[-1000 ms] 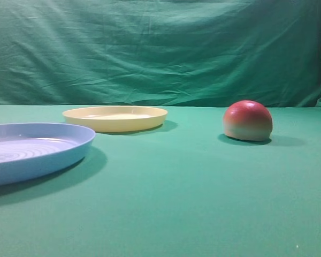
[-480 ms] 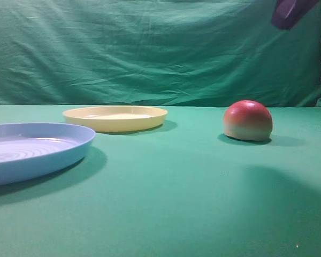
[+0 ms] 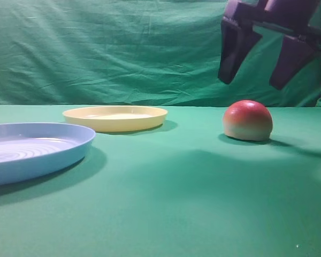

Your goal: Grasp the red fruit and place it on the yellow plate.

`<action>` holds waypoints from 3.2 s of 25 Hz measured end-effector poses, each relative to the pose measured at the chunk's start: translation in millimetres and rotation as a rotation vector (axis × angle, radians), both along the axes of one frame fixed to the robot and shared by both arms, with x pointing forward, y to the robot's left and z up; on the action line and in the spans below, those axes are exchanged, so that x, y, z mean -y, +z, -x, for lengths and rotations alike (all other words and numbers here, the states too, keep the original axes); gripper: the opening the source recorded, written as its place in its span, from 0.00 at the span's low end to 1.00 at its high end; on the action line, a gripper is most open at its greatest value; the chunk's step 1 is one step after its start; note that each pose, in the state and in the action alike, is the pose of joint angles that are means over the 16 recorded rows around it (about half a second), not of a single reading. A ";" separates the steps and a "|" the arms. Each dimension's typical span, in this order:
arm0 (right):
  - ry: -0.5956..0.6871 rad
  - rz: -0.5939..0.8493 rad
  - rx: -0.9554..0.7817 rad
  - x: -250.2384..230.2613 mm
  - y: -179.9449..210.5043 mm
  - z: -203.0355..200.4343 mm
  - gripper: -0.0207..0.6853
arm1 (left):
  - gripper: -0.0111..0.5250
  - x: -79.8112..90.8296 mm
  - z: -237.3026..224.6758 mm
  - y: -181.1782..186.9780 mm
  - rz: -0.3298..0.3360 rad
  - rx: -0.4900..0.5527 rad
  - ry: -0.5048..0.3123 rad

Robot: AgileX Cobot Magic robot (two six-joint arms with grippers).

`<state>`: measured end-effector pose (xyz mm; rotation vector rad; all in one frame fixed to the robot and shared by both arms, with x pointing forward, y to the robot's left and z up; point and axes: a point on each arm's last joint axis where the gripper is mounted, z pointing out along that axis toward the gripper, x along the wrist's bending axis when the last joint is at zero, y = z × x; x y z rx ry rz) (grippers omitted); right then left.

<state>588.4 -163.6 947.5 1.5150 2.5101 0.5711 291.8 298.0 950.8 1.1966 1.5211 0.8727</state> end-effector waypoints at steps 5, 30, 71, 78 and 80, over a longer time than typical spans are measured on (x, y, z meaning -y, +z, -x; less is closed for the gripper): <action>0.032 0.012 0.004 -6.3 -11.4 -6.2 0.74 | 0.31 0.0 0.0 0.0 0.000 0.000 0.000; 0.271 -0.163 0.336 -159.7 28.1 -56.1 0.51 | 0.31 0.0 0.0 0.0 0.000 0.000 0.000; 0.198 -0.124 0.381 -48.6 192.6 93.9 0.03 | 0.31 0.0 0.0 0.0 0.000 0.000 0.000; 0.168 -0.216 0.463 -3.8 161.0 160.2 0.03 | 0.31 0.0 0.0 0.0 0.000 0.000 0.000; 0.162 -0.235 0.484 9.1 153.5 178.6 0.03 | 0.31 0.0 0.0 0.0 0.000 0.000 0.000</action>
